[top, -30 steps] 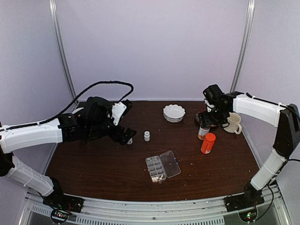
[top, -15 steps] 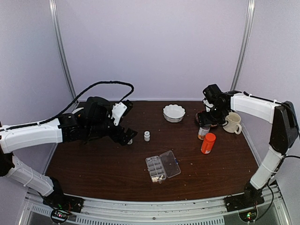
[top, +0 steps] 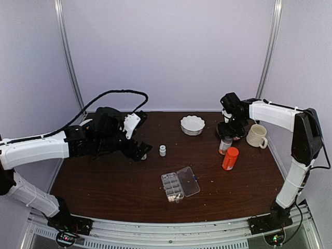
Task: Sort the pills into containers
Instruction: Pick up the pill bottle from the center of the board.
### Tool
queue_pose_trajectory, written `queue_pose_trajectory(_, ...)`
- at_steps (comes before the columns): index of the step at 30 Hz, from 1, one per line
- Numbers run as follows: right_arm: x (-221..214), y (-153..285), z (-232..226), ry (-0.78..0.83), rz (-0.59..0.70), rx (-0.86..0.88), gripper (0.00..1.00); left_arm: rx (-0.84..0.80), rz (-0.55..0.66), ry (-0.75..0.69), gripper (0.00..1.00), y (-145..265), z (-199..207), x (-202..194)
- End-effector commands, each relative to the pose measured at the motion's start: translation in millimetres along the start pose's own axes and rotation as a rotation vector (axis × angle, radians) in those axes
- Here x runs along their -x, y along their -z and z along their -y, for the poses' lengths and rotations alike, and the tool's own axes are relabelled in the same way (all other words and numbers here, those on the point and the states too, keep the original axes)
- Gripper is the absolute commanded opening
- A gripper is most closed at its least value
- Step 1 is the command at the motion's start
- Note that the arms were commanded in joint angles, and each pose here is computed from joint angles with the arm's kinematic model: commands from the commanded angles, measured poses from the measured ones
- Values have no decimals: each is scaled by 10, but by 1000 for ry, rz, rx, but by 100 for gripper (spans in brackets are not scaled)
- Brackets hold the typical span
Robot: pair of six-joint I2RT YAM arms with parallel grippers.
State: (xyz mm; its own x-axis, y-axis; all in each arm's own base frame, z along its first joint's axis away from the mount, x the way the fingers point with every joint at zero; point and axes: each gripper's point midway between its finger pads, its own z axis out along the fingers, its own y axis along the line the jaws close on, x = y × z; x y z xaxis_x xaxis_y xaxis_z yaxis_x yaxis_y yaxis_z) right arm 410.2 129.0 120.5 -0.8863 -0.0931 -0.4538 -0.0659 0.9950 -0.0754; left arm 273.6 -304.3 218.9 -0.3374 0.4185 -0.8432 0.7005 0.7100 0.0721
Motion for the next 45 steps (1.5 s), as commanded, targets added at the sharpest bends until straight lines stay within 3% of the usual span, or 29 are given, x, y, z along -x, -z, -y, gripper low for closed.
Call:
queue_pose_trajectory(1, 65, 39, 73, -2, 11, -35, 67, 10, 43, 17, 97, 78, -44, 91)
queue_pose_trajectory(5, 47, 29, 96, 1, 2, -50, 73, 7, 44, 15, 97, 80, -39, 111)
queue_pose_trajectory(8, 52, 26, 100, 1, 5, -52, 65, 7, 45, 13, 97, 92, -43, 123)
queue_pose_trajectory(19, 150, -43, 8, 7, -3, -24, 53, 22, 44, 19, 97, 184, -78, 108)
queue_pose_trajectory(24, 269, 186, -57, 0, 51, 32, 47, 16, 61, 34, 97, 274, -81, 140)
queue_pose_trajectory(31, 364, 964, -440, 60, 173, 251, 43, -30, 138, 25, 97, 404, -21, 244)
queue_pose_trajectory(41, -21, 2449, -1778, 200, 363, 814, 40, -126, 315, -22, 96, 811, 108, 516)
queue_pose_trajectory(45, -217, 3074, -2223, 223, 438, 1054, 40, -148, 485, -56, 98, 1009, 149, 573)
